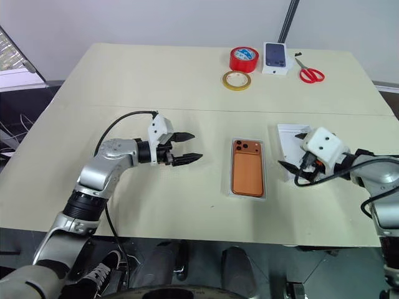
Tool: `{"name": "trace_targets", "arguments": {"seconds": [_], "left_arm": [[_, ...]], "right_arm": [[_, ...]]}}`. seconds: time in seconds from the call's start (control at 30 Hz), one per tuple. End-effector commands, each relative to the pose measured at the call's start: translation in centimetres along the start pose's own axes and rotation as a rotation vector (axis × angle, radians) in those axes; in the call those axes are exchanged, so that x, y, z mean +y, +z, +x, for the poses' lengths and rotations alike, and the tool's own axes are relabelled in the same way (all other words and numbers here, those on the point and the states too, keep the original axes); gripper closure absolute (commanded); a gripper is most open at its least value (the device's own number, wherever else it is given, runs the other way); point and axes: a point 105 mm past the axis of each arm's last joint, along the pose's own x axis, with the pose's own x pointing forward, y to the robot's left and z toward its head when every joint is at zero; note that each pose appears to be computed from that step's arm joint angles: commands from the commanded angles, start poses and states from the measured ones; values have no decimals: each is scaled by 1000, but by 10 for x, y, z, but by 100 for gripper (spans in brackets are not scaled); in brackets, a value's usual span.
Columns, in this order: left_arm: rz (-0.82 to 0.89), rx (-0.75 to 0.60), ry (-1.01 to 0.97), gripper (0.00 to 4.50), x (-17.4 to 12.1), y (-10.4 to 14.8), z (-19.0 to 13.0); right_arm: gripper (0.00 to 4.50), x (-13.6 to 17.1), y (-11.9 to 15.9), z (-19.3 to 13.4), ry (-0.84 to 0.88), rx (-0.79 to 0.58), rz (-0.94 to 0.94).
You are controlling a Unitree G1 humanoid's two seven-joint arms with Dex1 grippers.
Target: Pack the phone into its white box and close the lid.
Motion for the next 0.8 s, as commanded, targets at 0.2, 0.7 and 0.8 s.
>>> {"name": "trace_targets", "arguments": {"seconds": [0.2,0.7,0.8], "left_arm": [[196,-118,-75,63,-3,14,-33],[226,-191,-50,63,-21,7,-36],[235,-193,-50,63,-25,5,-37]], "right_arm": [[0,15,7,24,7,150,424],[0,38,5,10,-30,395,613],[0,34,4,11,-43,399,629]]}}
